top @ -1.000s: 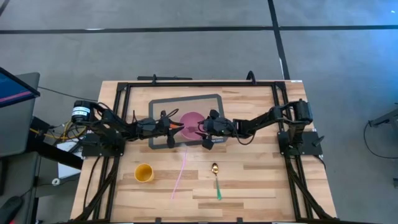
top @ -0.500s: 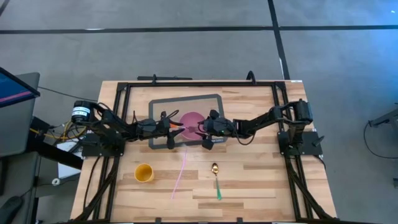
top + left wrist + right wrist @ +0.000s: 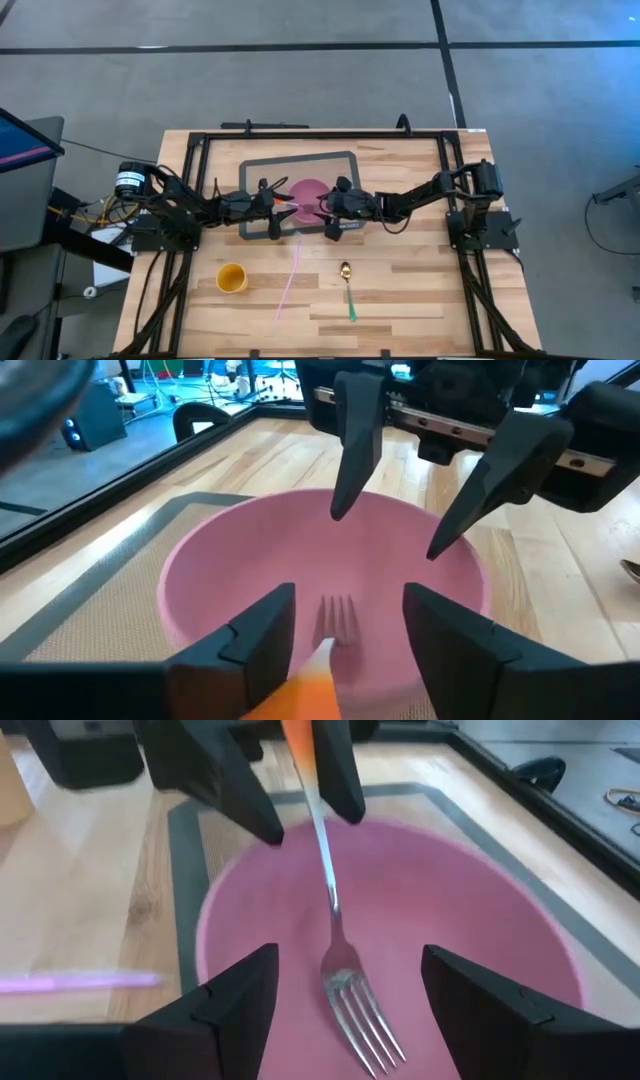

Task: Pick & Place Utensil
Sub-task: Put the orange fork into the pink bowl on the transparent mat

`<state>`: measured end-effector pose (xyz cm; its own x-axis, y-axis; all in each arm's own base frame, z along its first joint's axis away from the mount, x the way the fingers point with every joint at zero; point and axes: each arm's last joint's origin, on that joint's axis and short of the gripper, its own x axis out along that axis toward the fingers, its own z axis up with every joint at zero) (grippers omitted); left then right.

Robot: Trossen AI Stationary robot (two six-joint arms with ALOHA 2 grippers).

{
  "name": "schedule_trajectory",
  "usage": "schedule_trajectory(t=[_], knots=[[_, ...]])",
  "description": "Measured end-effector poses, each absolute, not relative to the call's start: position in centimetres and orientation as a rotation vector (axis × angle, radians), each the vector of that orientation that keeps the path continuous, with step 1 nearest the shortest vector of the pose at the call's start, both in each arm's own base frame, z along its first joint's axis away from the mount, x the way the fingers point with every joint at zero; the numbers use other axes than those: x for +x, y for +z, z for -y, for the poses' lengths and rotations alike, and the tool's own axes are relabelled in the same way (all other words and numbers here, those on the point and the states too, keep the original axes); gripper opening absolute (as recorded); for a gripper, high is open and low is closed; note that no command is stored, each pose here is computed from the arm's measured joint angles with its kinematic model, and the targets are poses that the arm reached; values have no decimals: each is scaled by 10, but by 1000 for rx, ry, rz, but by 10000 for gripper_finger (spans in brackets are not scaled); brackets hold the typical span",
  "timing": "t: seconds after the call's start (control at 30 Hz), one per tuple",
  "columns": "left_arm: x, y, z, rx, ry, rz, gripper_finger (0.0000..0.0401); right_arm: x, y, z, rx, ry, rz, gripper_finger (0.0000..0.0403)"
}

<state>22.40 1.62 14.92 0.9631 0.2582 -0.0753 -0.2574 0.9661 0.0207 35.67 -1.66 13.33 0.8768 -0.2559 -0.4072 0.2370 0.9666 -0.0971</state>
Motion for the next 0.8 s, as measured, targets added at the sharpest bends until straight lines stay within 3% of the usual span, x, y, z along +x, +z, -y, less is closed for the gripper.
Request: schedule_trajectory(t=[0.47, 0.8], knots=[[224, 151, -16, 78, 259, -67, 196, 358, 141, 17, -48, -256, -370, 240], [214, 183, -16, 107, 263, 73, 196, 346, 189, 11, -41, -241, -286, 240]])
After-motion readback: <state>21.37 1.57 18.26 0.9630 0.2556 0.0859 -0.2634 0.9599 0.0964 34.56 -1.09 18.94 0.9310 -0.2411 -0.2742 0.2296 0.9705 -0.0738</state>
